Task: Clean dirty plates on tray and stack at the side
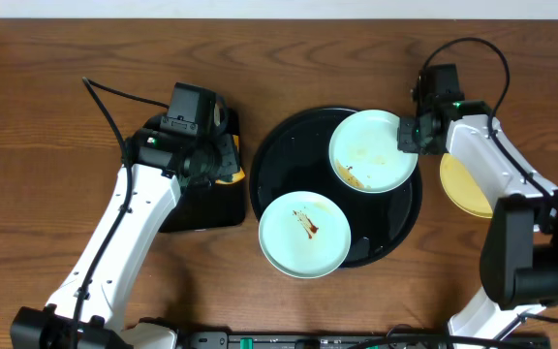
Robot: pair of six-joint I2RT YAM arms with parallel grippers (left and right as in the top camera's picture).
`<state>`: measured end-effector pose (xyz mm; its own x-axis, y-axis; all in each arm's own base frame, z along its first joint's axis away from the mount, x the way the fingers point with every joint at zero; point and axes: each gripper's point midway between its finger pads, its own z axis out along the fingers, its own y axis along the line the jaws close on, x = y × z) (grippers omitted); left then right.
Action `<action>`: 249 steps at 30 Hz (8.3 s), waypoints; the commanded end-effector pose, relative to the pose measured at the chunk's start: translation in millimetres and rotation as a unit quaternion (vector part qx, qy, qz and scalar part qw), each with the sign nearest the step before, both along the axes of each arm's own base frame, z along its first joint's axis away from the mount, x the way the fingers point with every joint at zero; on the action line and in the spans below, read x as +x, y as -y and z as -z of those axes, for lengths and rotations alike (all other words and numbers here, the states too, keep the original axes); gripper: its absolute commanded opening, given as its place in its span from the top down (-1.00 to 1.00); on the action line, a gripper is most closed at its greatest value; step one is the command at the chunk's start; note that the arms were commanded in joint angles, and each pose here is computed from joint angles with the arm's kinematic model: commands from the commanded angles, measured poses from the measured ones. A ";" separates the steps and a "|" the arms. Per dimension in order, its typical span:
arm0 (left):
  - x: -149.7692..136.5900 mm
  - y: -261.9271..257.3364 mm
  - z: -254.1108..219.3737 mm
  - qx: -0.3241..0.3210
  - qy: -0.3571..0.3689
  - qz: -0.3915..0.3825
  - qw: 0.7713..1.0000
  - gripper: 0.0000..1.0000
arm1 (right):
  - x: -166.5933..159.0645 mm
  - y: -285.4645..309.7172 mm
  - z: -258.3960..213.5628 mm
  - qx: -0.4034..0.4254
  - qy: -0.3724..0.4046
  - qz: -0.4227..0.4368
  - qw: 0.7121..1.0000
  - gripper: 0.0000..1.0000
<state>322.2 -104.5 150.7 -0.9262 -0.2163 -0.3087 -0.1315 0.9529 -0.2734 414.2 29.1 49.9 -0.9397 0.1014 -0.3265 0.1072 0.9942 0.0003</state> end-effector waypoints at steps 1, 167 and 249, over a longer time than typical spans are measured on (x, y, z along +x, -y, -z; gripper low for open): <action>0.7 -3.9 -5.1 0.007 0.010 -0.001 1.000 0.85 | 6.7 4.6 0.9 0.006 0.006 0.017 1.000 0.42; 49.6 180.4 89.3 -0.096 0.067 0.191 0.975 0.85 | -38.0 -82.9 -12.0 0.088 -0.049 -0.007 0.995 0.98; 10.2 -67.5 -18.8 -0.049 0.025 -0.069 0.996 0.84 | -38.0 -114.1 -196.6 -0.431 0.225 -0.251 0.837 0.98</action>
<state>334.0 -37.9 167.2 -0.8702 -0.3767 -0.3175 -0.2499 0.8929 -0.3744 382.4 134.3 231.7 -0.5904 -0.6648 -0.4576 -0.1438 0.6446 -0.7509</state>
